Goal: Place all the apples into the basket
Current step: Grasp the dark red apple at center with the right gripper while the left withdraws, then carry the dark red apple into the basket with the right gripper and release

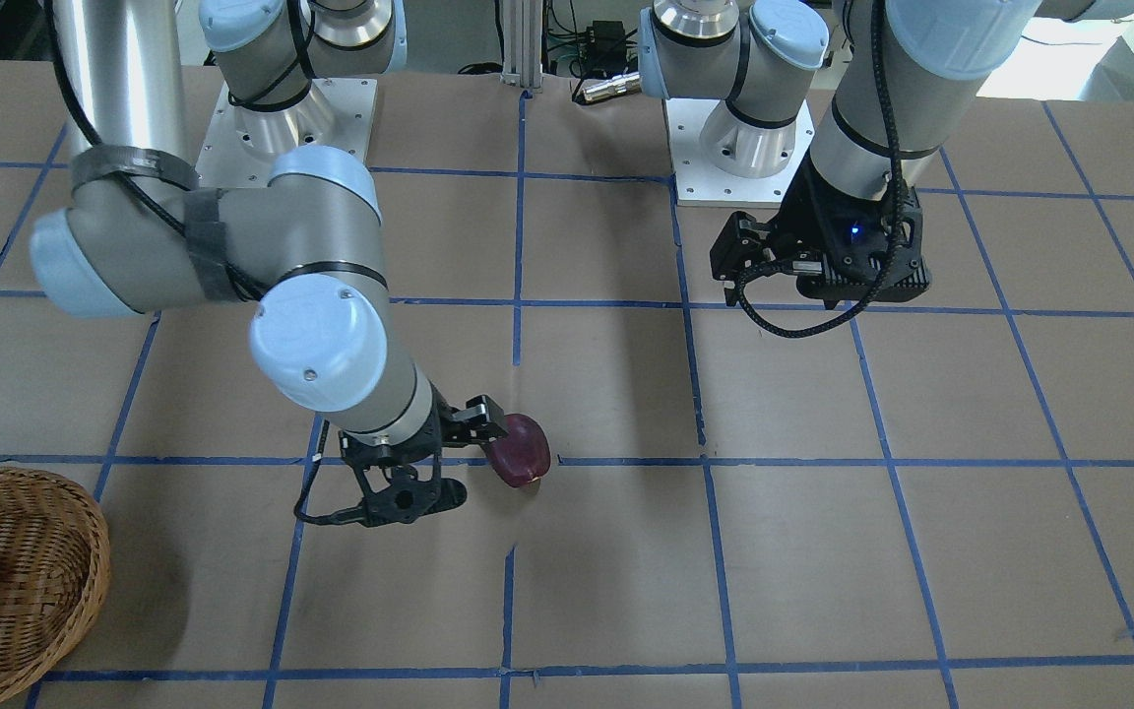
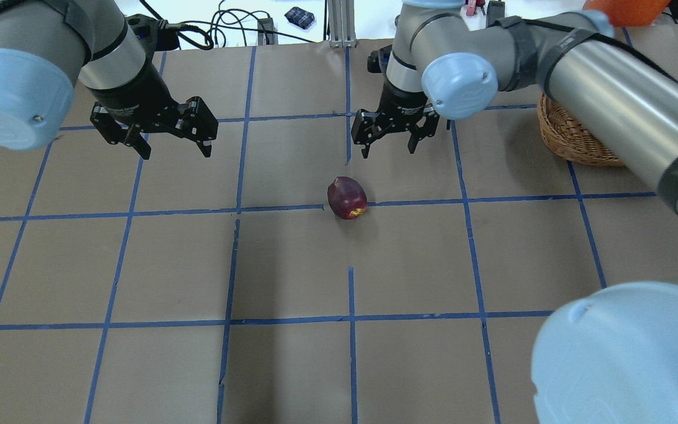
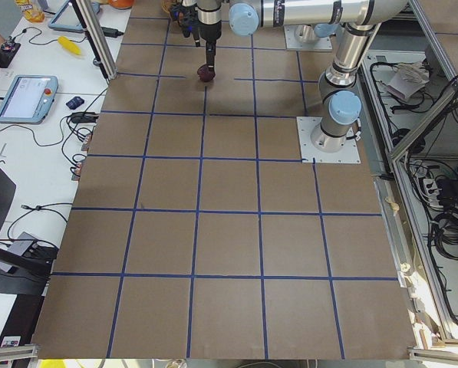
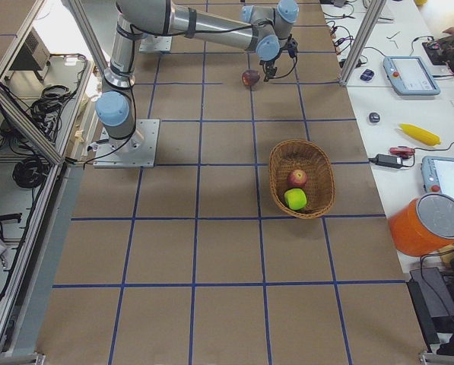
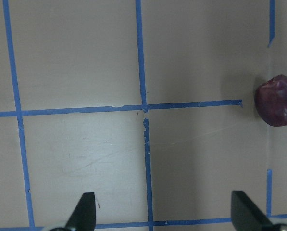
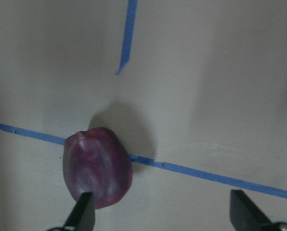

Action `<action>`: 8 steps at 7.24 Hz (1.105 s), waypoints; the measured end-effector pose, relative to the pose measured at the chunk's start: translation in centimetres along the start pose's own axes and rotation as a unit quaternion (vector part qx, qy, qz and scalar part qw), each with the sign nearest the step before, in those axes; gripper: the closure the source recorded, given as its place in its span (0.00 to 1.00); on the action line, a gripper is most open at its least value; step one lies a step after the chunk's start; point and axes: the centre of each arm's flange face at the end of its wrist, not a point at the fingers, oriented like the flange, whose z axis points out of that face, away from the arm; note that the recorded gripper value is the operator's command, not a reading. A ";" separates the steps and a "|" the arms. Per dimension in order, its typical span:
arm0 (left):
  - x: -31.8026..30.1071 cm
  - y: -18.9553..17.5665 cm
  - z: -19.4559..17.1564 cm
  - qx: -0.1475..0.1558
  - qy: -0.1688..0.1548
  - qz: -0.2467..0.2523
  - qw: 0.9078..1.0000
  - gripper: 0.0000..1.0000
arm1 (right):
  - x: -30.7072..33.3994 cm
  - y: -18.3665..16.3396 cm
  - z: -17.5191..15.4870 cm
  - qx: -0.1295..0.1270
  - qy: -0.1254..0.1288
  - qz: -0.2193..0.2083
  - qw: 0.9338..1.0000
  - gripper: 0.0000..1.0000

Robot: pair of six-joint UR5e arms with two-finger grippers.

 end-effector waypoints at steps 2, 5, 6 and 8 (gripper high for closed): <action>0.3 -0.5 -0.3 -0.001 0.001 -0.016 1.000 0.00 | -3.5 -0.2 4.3 -0.017 -0.004 0.006 1.000 0.00; 0.9 -0.3 -0.1 0.001 0.002 -0.021 1.000 0.00 | -4.9 0.6 8.7 -0.052 -0.012 0.014 0.998 0.00; 1.0 -0.2 0.0 0.000 0.003 -0.020 1.000 0.00 | -4.8 1.0 9.7 -0.053 -0.012 0.013 0.998 0.12; 1.1 -0.1 0.2 -0.003 0.004 -0.020 1.000 0.00 | -4.7 0.7 10.0 -0.025 -0.013 0.012 1.000 0.88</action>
